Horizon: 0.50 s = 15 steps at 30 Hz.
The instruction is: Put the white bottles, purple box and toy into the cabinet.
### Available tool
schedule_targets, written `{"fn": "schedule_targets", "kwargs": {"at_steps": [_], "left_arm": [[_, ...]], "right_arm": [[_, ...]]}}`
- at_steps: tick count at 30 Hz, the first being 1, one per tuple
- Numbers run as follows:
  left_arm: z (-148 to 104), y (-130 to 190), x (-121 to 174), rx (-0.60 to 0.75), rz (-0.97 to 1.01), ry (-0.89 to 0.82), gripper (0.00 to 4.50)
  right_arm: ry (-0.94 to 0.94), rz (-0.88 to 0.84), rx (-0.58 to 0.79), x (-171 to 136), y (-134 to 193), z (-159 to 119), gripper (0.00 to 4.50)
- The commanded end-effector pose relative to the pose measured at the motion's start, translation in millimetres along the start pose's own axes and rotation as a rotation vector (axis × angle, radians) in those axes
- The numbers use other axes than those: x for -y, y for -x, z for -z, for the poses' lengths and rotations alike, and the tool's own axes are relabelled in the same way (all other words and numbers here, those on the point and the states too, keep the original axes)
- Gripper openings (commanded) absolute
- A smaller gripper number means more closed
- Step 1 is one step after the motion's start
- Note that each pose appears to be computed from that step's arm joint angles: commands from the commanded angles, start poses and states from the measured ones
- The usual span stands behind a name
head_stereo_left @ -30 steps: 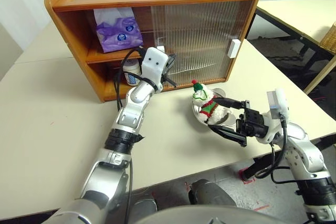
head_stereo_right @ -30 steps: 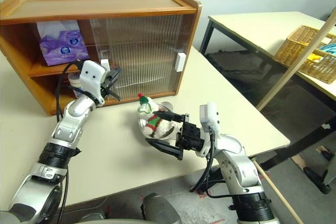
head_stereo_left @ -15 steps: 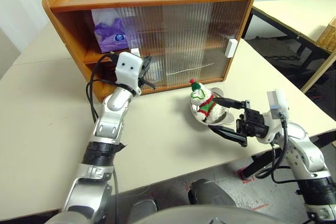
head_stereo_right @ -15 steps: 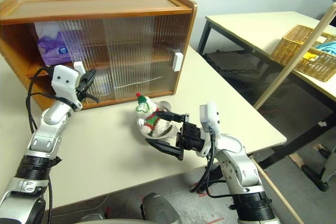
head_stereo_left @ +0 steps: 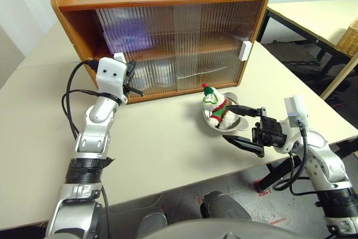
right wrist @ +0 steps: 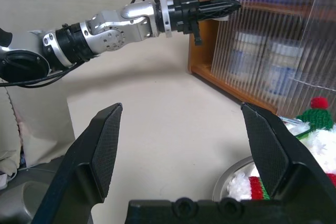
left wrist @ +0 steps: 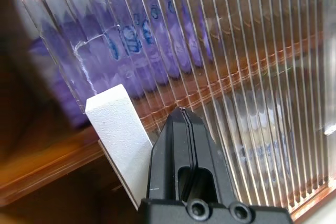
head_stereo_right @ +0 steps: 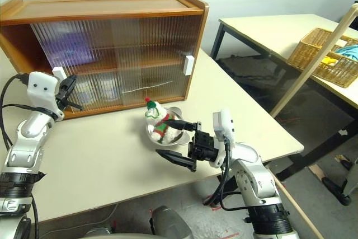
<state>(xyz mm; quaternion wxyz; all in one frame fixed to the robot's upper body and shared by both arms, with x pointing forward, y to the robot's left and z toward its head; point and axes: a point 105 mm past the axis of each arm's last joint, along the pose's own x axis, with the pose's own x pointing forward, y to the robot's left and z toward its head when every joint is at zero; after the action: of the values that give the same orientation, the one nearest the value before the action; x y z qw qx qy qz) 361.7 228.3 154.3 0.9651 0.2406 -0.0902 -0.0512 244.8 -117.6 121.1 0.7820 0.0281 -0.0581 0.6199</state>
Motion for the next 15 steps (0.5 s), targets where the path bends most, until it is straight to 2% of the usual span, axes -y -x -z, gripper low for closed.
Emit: {"fn": "schedule_targets", "kwargs": {"at_steps": [1,8,15], "left_arm": [[12.4,9.4,-29.8,-0.057,-0.112,-0.005,0.04],[25.3,29.0,-63.0,-0.108,-0.209,-0.036,0.04],[26.3,34.5,-69.2,-0.116,-0.226,-0.034,0.04]], "right_arm": [[0.011,-0.011,-0.016,1.6,0.0,0.5,4.5],[0.01,-0.015,-0.018,3.1,0.4,0.4,4.5],[0.003,-0.021,-0.014,2.5,-1.5,2.1,4.5]]}}
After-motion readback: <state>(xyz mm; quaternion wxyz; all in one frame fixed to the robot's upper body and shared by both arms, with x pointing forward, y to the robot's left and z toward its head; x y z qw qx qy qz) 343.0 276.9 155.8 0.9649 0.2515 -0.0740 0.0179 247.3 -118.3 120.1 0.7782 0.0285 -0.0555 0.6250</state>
